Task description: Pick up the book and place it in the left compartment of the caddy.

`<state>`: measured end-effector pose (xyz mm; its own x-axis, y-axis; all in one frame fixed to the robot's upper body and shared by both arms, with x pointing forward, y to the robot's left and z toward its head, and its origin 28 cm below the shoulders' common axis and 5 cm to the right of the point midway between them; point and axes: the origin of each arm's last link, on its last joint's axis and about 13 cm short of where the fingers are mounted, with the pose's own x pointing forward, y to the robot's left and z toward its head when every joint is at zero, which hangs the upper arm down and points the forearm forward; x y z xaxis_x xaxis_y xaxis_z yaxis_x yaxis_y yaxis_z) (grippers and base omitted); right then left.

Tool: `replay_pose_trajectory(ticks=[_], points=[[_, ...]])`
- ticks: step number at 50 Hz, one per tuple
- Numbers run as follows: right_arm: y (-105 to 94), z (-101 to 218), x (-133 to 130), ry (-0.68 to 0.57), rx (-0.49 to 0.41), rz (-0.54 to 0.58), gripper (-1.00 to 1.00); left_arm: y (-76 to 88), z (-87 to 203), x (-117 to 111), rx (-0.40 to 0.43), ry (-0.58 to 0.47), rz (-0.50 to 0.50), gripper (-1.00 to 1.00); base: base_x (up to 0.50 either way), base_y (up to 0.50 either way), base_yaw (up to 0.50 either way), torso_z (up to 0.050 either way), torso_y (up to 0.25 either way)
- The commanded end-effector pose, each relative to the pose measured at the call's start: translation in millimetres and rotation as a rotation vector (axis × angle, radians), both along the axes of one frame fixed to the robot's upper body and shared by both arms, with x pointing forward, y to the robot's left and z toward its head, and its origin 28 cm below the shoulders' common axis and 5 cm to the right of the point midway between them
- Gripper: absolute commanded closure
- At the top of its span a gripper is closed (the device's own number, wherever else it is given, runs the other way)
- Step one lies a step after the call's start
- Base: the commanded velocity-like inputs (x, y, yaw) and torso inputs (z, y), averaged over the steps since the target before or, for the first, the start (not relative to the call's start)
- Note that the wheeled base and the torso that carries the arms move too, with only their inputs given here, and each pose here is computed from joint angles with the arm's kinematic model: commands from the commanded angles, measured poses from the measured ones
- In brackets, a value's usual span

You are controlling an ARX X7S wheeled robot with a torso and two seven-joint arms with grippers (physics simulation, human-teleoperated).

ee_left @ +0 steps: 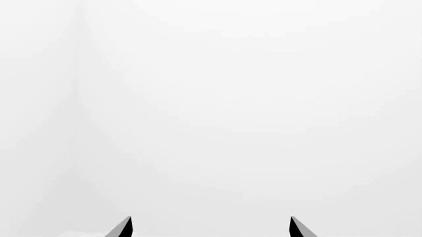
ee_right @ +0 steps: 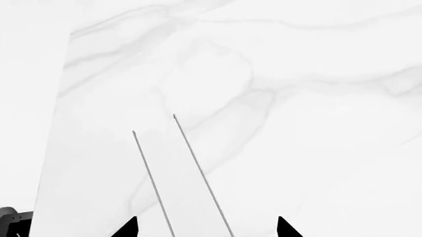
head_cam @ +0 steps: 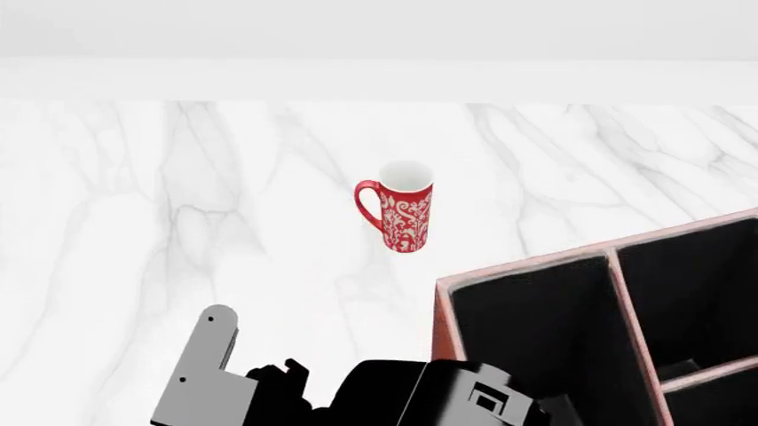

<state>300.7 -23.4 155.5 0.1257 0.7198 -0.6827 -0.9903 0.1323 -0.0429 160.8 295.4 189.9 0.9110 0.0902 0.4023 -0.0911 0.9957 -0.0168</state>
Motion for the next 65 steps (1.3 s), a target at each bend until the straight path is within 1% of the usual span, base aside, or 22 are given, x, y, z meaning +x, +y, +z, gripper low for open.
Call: replay_pose_trajectory(ticks=[1,7,35,65], points=[[1.8,-5.4,-0.2,0.005,-0.009,0.002,-1.0,0.0,0.3,-0.7,0.0,-0.001,-0.002,-1.0,0.0,0.0,0.0,0.0,0.0],[2.3,-9.6,2.6,0.01,-0.008,-0.002,-1.0,0.2,0.4,-0.5,-0.001,-0.002,-0.001,-1.0,0.0,0.0,0.0,0.0,0.0],[10.1,-28.5,0.8,0.035,-0.001,0.022,-1.0,0.3,2.0,-2.9,-0.001,-0.009,-0.005,-1.0,0.0,0.0,0.0,0.0,0.0],[10.9,-37.3,0.8,0.042,0.004,0.02,-1.0,-0.2,2.5,-4.5,0.004,-0.016,-0.01,-1.0,0.0,0.0,0.0,0.0,0.0]])
